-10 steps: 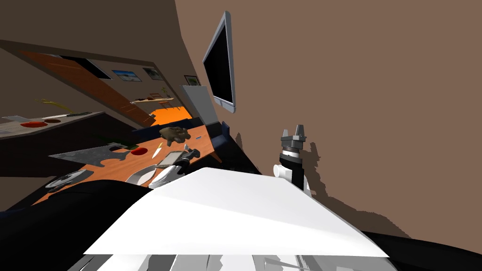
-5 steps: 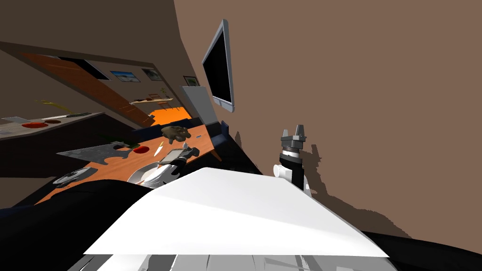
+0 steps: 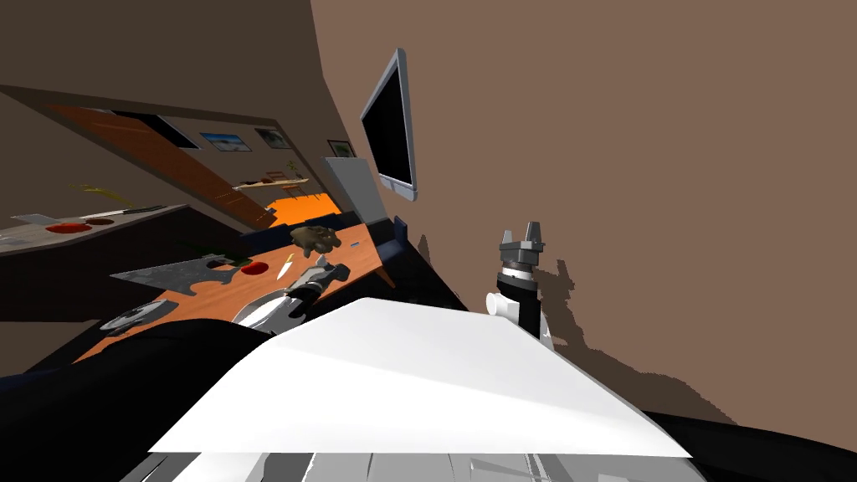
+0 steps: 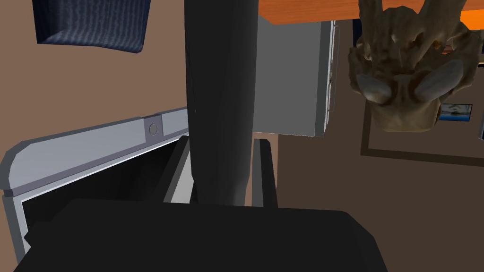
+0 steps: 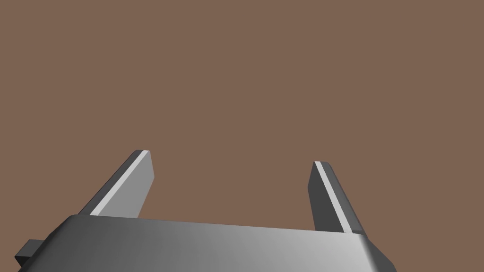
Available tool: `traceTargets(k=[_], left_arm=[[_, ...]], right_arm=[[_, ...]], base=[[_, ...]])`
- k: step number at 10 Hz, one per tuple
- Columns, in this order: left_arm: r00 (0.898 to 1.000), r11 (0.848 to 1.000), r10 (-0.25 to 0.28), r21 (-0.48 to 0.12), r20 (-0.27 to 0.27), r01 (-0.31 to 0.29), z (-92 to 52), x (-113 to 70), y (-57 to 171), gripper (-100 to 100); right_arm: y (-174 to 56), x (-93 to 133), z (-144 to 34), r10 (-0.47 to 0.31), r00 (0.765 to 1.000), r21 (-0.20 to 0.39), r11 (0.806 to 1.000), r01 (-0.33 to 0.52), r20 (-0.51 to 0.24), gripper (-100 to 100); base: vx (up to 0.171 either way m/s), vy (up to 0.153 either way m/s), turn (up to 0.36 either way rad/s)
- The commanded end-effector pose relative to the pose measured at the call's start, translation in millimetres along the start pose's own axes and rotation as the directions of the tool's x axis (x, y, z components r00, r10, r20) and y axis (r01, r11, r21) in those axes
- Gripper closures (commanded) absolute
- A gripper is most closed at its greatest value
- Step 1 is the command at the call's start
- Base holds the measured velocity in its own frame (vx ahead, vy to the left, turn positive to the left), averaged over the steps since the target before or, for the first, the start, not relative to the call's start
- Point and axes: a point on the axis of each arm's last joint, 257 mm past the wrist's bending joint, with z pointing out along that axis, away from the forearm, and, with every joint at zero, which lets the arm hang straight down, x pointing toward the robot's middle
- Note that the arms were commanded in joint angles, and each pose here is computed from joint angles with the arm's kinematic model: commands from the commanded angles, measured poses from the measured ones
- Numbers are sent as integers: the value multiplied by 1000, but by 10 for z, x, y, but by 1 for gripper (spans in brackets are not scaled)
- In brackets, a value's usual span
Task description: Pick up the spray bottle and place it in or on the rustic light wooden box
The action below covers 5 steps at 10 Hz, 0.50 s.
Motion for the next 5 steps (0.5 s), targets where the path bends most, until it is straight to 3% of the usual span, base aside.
traceTargets(k=[1, 5], left_arm=[[1000, 1000, -9, -20, -8, 9, -73, -16, 128, 100], [999, 996, -44, -80, -24, 42, -275, -19, 468, 100]], right_arm=[[0, 0, 0, 0, 1000, 0, 1000, 0, 0, 0], [0, 0, 0, 0, 1000, 0, 1000, 0, 0, 0]], base=[[62, 93, 15], [67, 121, 45]])
